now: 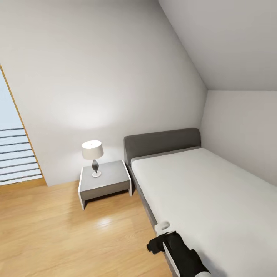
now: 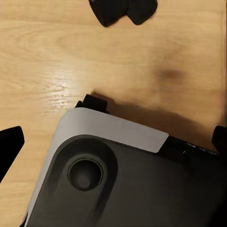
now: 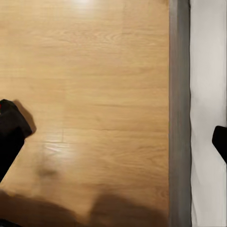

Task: Attach the digital camera to the camera tripod in the bedroom.

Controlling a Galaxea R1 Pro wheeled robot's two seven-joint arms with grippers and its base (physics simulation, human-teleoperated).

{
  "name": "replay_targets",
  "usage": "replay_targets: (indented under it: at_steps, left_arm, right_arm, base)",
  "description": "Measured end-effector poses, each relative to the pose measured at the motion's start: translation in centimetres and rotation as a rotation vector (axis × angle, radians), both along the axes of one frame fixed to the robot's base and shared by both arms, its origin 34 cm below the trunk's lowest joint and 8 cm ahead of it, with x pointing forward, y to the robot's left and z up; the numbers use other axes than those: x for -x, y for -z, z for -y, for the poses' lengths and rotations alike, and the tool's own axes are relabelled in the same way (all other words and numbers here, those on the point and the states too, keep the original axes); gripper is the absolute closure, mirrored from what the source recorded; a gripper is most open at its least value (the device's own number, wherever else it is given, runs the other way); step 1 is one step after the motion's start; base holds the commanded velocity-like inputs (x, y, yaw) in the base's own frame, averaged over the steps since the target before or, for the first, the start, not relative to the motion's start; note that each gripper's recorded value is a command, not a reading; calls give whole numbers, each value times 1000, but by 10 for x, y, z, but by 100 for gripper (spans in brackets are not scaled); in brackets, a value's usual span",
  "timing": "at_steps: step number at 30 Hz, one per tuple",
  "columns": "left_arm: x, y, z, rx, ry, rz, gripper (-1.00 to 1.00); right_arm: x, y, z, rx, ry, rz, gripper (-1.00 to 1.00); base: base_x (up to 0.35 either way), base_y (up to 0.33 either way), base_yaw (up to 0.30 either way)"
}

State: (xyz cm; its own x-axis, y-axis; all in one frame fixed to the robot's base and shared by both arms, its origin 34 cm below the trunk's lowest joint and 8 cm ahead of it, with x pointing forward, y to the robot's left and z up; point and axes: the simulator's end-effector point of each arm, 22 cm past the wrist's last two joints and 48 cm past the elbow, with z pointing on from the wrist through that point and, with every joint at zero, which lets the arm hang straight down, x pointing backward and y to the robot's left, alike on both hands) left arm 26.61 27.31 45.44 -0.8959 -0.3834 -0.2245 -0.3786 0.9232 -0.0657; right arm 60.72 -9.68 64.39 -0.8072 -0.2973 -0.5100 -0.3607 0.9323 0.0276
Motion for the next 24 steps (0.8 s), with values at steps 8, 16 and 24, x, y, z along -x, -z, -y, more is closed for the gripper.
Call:
replay_targets:
  at_steps: [8,16,24]
  left_arm:
    - [-48,-18,0,26,13,39,-100]
    - [-149,-84,10,114,9,166,-100]
    - [-175,-109,34,257,-90,213,-100]
  right_arm:
    - [-36,-38,-17,-58,-49,18,-100]
    - [-45,-57,-28,-100,-79,18,-100]
    - [-62,-81,-29,-102,-82,79,-100]
  base:
    - [0,0,0]
    - [0,0,0]
    - [0,0,0]
